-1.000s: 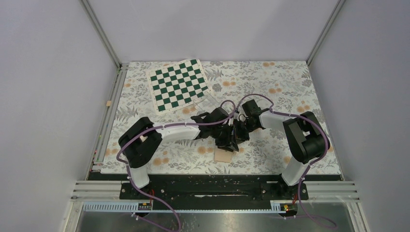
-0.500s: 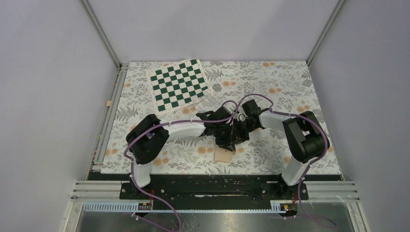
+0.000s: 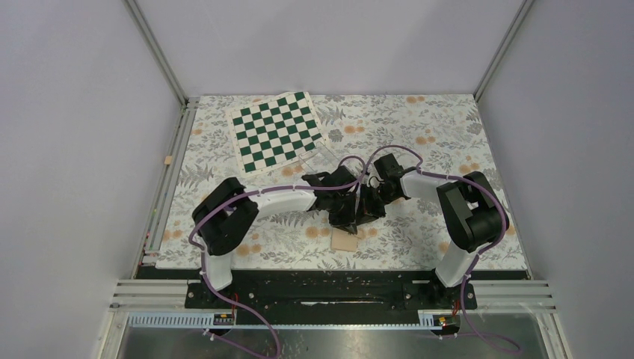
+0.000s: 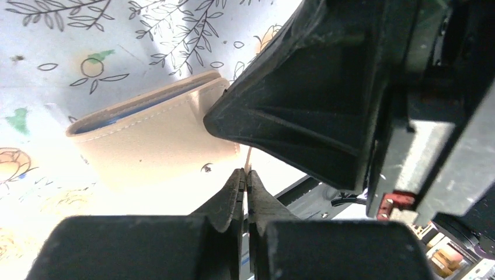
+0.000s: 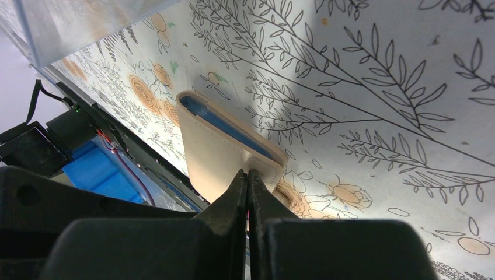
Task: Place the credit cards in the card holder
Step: Close the card holder at the center of the board.
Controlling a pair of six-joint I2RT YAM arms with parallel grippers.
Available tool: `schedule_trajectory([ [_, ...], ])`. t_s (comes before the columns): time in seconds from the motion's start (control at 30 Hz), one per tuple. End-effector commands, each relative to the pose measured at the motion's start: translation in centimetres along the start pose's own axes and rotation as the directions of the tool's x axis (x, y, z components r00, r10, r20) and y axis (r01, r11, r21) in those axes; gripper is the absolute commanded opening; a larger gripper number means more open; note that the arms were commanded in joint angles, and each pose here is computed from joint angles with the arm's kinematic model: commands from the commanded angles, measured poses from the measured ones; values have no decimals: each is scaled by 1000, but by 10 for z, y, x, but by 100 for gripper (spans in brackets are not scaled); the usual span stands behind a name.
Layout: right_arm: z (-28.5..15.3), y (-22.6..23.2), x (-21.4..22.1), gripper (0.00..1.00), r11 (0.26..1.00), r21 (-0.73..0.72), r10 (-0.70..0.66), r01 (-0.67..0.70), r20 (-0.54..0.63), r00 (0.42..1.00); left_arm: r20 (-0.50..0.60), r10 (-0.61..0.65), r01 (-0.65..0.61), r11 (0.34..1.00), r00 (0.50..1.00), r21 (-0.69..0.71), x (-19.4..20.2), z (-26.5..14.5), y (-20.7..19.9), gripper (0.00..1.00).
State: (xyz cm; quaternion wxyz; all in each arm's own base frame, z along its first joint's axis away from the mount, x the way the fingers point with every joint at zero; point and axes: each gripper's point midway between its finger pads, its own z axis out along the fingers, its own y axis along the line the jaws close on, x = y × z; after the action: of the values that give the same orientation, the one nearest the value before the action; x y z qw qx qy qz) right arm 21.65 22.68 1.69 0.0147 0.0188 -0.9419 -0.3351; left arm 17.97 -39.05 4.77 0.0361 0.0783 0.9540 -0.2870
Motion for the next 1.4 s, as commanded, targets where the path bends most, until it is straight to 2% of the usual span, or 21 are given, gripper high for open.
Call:
schedule_trajectory([
  [0.0, 7, -18, 4, 0, 997, 80, -18, 19, -17, 1000, 84, 42, -40, 999, 996, -19, -12, -22, -1, 0],
  [0.47, 2, -17, 3, 0, 995, 87, -37, 38, -12, 999, 72, 45, -35, 992, 996, -124, -11, -17, 36, 0],
  [0.9, 1, -13, 3, 0, 996, 76, -39, 39, -10, 999, 56, 43, -46, 998, 997, 52, -7, -11, 7, 0],
  [1.2, -1, -13, 3, 0, 996, 80, -47, 47, -8, 999, 28, 37, -34, 995, 999, -94, -4, 0, 38, 0],
  [1.37, -10, -5, 2, 8, 995, 66, -78, 76, 23, 997, 11, 31, -29, 989, 999, -148, 1, 2, 52, 0],
])
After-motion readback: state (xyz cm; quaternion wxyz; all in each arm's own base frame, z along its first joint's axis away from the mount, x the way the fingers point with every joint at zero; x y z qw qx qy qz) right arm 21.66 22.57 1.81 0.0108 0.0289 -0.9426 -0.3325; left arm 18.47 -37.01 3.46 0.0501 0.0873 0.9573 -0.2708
